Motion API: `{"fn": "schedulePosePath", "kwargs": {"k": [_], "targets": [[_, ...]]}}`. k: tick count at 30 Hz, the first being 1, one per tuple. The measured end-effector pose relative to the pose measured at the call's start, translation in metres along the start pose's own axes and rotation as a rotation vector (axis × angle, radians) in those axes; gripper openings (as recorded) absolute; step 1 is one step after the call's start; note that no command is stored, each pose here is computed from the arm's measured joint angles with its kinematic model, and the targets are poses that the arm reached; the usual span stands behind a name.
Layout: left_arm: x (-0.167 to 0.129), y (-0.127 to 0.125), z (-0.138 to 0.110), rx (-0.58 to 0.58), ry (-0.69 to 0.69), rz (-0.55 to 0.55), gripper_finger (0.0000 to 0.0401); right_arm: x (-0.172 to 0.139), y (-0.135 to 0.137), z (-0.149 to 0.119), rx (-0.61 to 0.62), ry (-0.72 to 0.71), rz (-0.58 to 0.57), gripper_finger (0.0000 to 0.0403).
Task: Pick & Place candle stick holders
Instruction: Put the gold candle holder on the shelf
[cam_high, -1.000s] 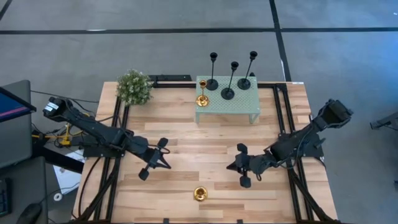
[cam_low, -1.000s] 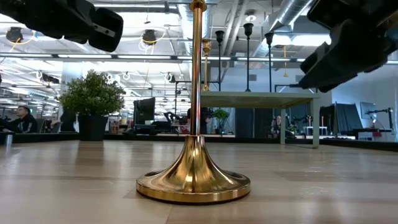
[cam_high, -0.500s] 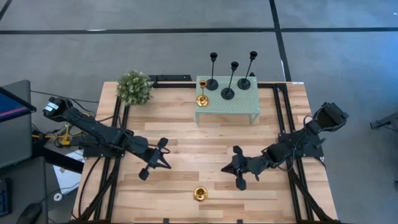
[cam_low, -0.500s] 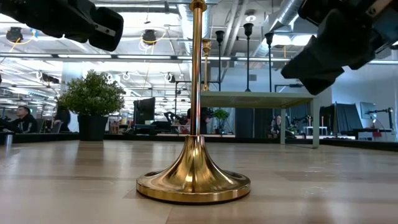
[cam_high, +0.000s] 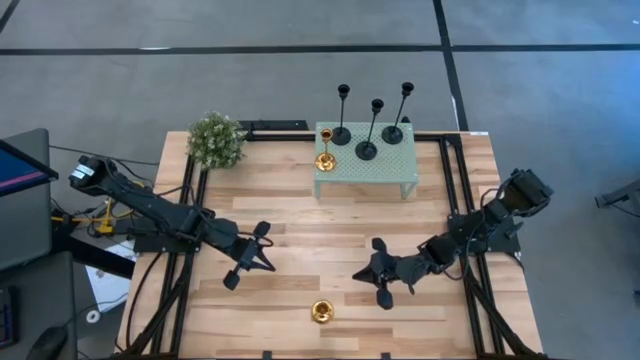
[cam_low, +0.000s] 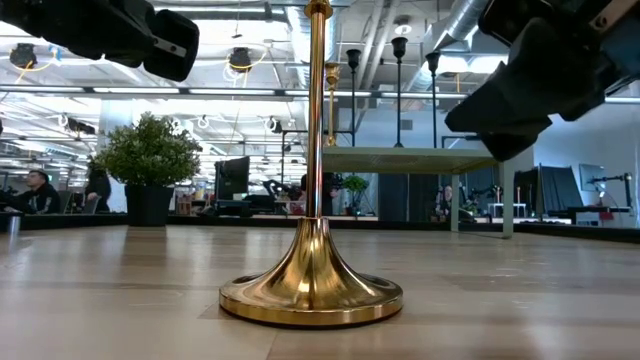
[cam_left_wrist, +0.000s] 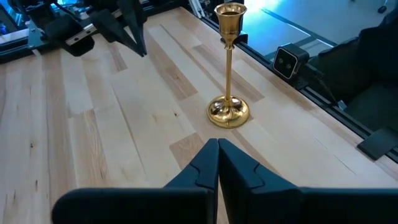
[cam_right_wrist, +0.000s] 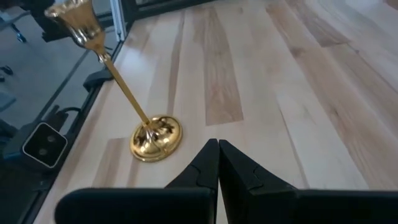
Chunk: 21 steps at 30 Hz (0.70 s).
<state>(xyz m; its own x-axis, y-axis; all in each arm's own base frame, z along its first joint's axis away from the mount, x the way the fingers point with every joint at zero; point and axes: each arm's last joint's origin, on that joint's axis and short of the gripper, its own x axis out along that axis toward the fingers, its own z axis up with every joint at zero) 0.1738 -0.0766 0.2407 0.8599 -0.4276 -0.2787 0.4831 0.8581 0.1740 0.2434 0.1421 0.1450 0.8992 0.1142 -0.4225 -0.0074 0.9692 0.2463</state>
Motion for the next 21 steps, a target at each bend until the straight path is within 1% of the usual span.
{"fn": "schedulePosePath", "kwargs": {"k": [13,18,21], "targets": [[0.0,0.0001,0.0007,0.0,-0.007,0.001,0.001,0.0016,-0.0014,0.0025,0.013,-0.018,0.007,0.0],[0.0,0.0003,0.0014,0.0,-0.015,0.003,0.001,0.0026,-0.0041,0.0042,0.015,-0.03,-0.014,0.0001],[0.0,0.0003,0.0014,0.0,-0.015,0.003,0.001,0.004,-0.007,0.0058,0.024,-0.026,-0.006,0.0019]]}}
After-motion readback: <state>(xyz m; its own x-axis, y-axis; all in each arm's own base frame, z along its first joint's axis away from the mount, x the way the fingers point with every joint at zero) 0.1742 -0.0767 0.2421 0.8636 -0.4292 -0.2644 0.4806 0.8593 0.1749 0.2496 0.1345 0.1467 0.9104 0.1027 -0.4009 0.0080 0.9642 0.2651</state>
